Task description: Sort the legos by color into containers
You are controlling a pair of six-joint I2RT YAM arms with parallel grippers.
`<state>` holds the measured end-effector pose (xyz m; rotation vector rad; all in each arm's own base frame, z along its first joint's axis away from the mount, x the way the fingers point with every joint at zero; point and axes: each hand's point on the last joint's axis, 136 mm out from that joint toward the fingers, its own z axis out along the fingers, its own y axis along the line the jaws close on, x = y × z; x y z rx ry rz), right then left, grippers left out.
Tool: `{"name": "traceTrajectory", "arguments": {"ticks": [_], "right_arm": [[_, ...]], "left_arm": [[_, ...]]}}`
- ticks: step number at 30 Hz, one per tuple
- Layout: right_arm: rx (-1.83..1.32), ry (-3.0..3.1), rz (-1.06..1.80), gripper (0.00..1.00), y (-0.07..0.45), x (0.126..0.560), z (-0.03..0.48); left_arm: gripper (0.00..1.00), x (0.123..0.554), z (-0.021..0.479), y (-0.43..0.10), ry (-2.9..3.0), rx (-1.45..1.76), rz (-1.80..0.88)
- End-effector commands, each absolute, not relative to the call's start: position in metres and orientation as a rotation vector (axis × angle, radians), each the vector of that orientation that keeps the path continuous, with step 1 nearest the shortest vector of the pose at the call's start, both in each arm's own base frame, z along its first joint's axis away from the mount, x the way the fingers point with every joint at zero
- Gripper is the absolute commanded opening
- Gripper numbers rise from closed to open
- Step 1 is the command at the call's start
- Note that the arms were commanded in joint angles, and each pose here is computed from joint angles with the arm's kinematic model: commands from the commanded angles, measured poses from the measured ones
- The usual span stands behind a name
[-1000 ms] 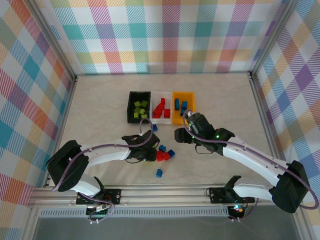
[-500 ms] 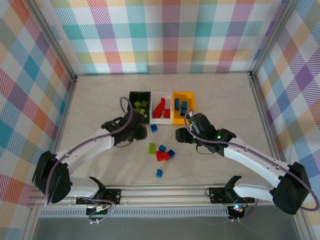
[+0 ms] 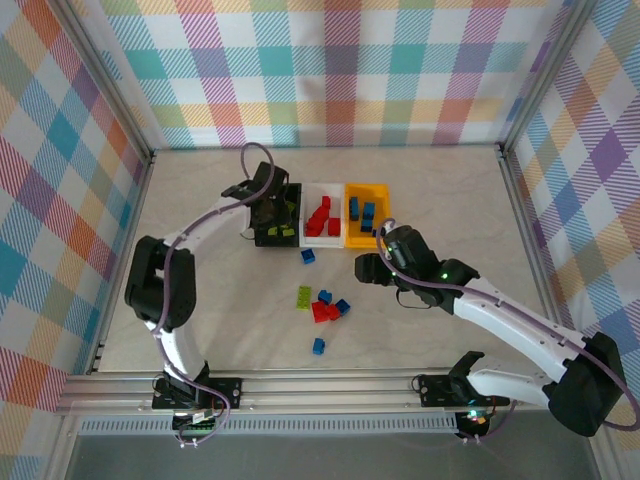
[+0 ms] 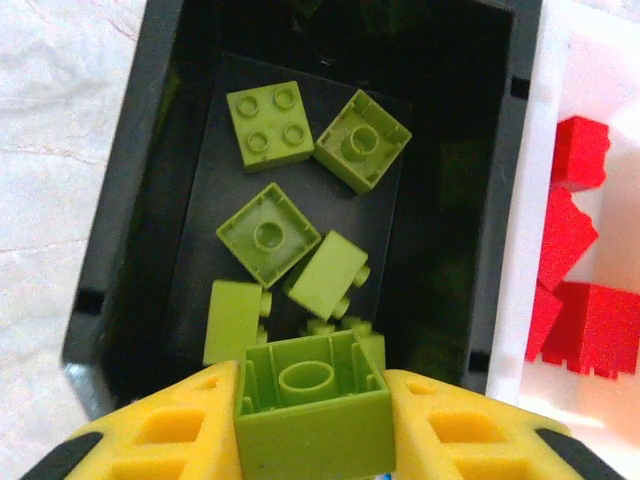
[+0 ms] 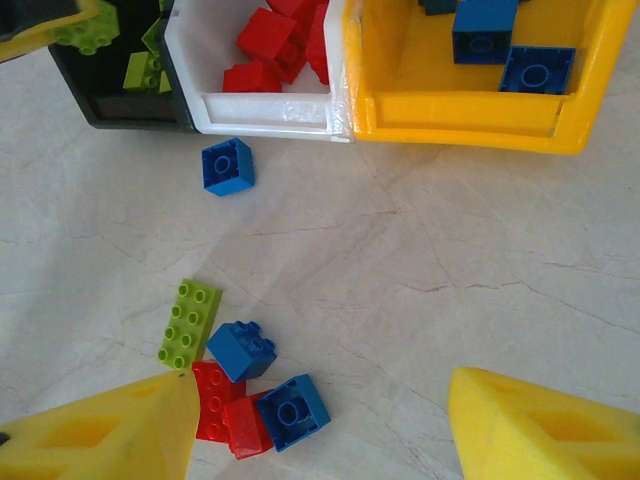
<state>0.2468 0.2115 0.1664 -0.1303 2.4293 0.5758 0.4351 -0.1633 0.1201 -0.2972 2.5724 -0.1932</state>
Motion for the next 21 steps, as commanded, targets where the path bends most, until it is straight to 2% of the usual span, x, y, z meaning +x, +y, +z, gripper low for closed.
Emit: {"name": "traceTrajectory", "arguments": {"ticks": [1, 3, 7, 10, 14, 16, 21], "right_arm": [[-0.114, 2.442, 0.604, 0.71, 0.210, 0.243, 0.164], [-0.122, 2.452, 0.608, 0.74, 0.211, 0.241, 0.161], [-0.158, 2.487, 0.607, 0.75, 0.215, 0.239, 0.149], [-0.193, 2.524, 0.619, 0.75, 0.222, 0.237, 0.139], [-0.242, 2.599, 0.602, 0.75, 0.231, 0.232, 0.118], [-0.293, 2.640, 0.581, 0.71, 0.238, 0.225, 0.104], [-0.435, 2.723, 0.510, 0.64, 0.252, 0.207, 0.075]], "left_arm": [[0.43, 0.452, 0.132, -0.156, 2.552, -0.314, -0.162], [0.54, 0.454, 0.132, -0.158, 2.552, -0.313, -0.173], [0.76, 0.449, 0.149, -0.163, 2.522, -0.302, -0.237], [0.87, 0.437, 0.169, -0.170, 2.488, -0.277, -0.303], [0.96, 0.406, 0.192, -0.181, 2.442, -0.242, -0.421], [1.00, 0.386, 0.199, -0.186, 2.429, -0.216, -0.473], [1.00, 0.329, 0.193, -0.185, 2.436, -0.193, -0.551]]}}
